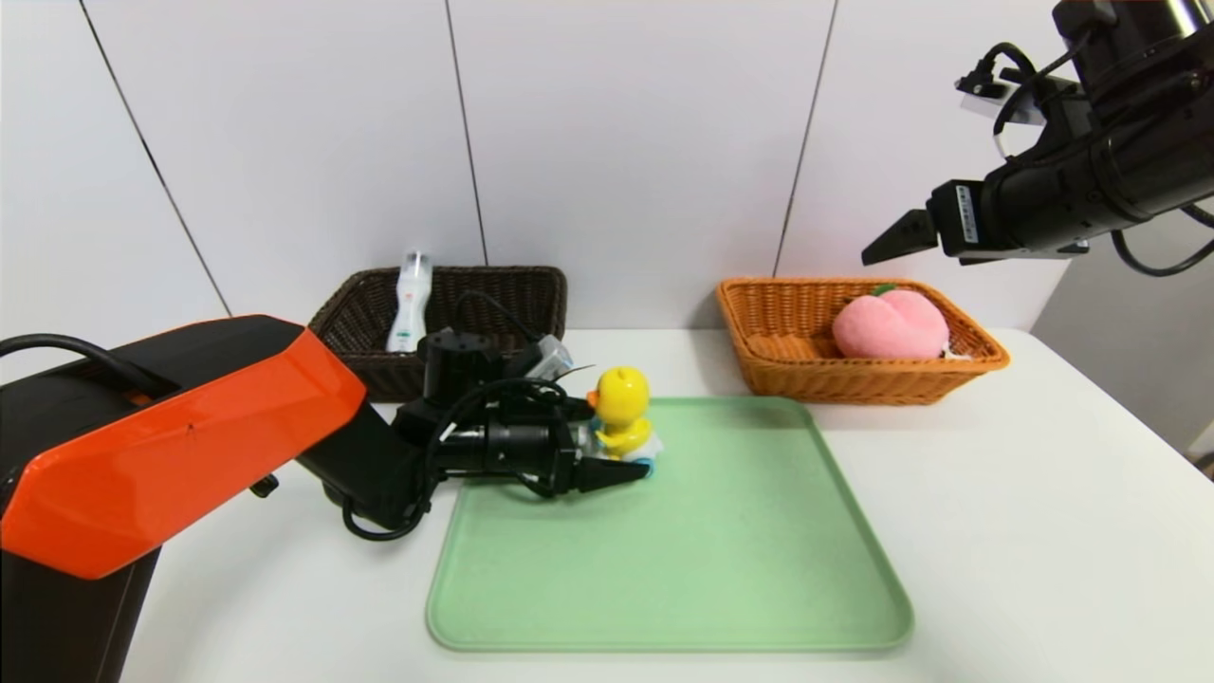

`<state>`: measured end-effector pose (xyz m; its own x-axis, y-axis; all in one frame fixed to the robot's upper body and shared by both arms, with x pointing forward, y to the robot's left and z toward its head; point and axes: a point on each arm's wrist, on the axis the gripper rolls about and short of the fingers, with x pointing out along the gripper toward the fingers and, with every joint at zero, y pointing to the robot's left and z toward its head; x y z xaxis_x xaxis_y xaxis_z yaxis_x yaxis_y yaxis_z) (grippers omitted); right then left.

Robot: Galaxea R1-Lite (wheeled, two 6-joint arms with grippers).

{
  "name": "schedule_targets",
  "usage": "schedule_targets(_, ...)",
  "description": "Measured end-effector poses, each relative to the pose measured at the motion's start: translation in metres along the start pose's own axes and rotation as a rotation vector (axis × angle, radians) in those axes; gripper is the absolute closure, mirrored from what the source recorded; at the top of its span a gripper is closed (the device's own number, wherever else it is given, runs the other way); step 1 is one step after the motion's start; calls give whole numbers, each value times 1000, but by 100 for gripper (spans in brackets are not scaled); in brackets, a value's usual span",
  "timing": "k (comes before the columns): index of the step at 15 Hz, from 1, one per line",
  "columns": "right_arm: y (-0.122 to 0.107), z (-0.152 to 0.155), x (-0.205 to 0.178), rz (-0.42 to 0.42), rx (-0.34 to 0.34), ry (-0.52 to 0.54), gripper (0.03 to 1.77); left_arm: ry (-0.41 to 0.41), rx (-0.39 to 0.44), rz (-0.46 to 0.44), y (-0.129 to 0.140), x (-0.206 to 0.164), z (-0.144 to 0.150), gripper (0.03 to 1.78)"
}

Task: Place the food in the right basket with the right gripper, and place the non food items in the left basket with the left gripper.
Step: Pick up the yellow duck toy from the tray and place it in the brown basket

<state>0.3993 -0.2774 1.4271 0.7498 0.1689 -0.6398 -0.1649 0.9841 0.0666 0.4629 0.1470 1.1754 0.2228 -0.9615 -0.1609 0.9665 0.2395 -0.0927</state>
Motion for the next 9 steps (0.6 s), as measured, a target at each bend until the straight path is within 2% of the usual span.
schedule_targets(9,-1,-3,2,-2,0,13,10,-9,12,-5,2,6,-1,12)
